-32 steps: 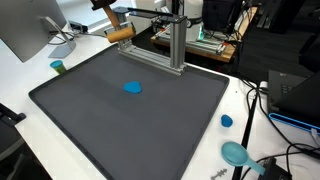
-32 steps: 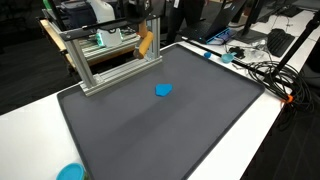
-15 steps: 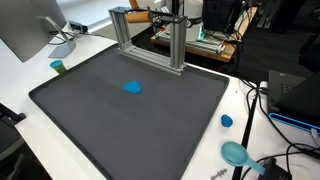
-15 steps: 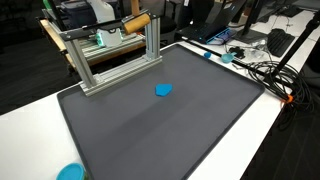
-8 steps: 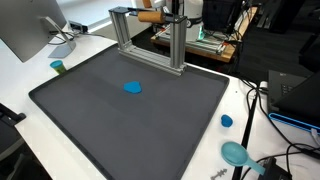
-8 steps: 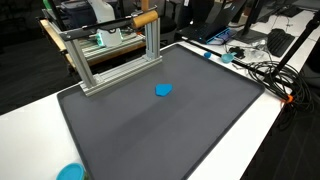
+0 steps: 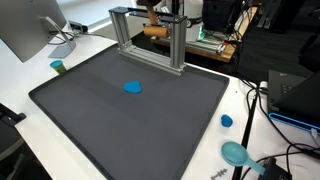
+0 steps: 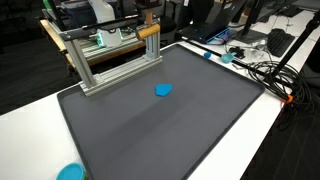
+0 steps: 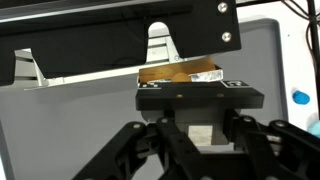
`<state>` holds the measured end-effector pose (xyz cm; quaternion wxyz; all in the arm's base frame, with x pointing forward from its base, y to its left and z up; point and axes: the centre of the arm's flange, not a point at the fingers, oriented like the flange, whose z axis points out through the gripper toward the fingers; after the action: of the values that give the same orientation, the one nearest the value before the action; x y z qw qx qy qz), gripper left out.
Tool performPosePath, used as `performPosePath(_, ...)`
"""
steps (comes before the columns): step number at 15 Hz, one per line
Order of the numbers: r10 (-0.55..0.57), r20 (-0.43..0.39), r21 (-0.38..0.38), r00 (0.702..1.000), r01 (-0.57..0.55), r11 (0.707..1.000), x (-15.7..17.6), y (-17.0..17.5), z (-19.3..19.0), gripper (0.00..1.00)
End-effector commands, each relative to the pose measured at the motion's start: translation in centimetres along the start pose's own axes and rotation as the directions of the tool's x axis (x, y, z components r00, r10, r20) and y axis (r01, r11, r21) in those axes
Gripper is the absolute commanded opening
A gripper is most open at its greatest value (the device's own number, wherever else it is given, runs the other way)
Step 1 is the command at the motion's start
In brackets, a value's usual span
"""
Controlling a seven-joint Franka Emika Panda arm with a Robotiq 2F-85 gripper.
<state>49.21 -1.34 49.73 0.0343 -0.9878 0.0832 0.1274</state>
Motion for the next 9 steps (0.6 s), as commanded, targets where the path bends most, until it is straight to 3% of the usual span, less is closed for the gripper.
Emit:
performPosePath(1, 0.021, -0.021, -0.042, 1.000, -0.022, 0.999, -2.1, 1.6, 1.6, 0.22)
performPosePath(5, 0.034, -0.035, -0.056, 0.999, -0.036, 0.998, -3.7, 3.0, 2.3, 0.22)
performPosePath(9, 0.021, -0.066, -0.007, 0.998, -0.021, 1.000, -5.4, 3.1, 1.3, 0.22)
